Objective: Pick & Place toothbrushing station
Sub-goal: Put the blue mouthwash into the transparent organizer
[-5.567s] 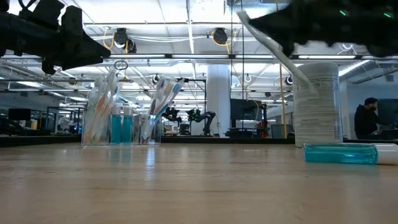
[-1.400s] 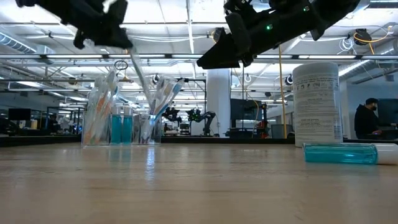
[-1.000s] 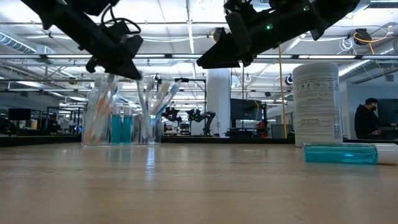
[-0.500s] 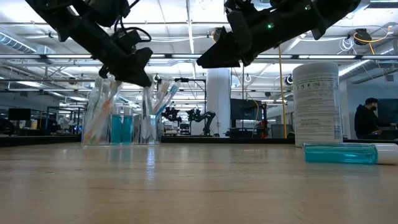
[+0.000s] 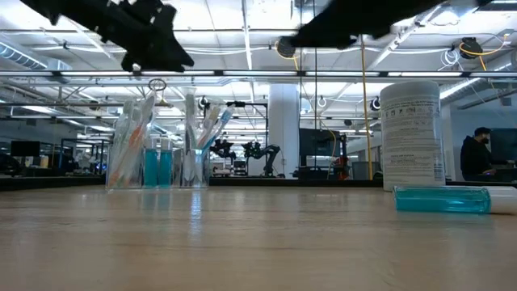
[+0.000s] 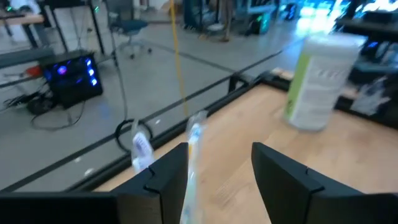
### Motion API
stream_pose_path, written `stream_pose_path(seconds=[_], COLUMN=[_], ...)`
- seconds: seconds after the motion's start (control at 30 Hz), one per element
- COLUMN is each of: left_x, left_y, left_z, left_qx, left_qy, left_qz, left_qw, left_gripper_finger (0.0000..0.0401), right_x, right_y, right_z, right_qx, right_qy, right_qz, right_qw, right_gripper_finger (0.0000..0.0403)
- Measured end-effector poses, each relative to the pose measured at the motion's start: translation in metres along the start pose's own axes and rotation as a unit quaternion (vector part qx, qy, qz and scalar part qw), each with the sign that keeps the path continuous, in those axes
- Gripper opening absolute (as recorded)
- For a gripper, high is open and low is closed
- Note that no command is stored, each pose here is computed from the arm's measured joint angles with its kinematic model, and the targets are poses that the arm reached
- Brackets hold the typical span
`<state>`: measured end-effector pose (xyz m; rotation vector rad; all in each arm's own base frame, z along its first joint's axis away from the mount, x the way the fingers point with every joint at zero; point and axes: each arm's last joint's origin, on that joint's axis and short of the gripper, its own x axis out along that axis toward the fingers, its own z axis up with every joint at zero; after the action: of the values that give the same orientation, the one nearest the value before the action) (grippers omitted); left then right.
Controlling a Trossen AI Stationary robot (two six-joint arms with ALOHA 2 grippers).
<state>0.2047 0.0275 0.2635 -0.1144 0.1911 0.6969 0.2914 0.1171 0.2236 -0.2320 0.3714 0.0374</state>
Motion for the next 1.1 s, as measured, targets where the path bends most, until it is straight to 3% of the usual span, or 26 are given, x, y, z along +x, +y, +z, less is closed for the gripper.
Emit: stream_pose_path(seconds=[0.13,0.3,0.47,0.83,1.1], left_x=[-0.014,-0.022,-0.024,-0.022,-0.021], left_y=[-0.002,-0.009,-0.015,-0.02,-0.021], left_z=[0.007,0.008,0.006,0.001,0.0], left_qx=[-0.011,-0.018,-0.015,-0.013,-0.016], left_qy=[-0.021,-0.021,-0.016,-0.006,-0.001], left_qz=[-0.031,-0.074,-0.087,-0.093,-0.092], left_qw=[0.999,0.997,0.996,0.996,0.996], left_gripper_finger=[0.0184,0.0184,0.0184,0.0184,0.0184], right_x=[-0.016,-0.035,-0.049,-0.061,-0.066], right_y=[0.027,0.044,0.05,0.058,0.054], right_z=[-0.02,-0.047,-0.061,-0.115,-0.145], right_qx=[0.034,0.123,0.126,0.249,0.234], right_qy=[0.099,0.233,0.3,0.296,0.239], right_qz=[0.029,0.01,-0.014,-0.034,-0.016], right_qw=[0.994,0.965,0.946,0.921,0.942], right_gripper_finger=[0.0164,0.0164,0.0164,0.0165,0.0164])
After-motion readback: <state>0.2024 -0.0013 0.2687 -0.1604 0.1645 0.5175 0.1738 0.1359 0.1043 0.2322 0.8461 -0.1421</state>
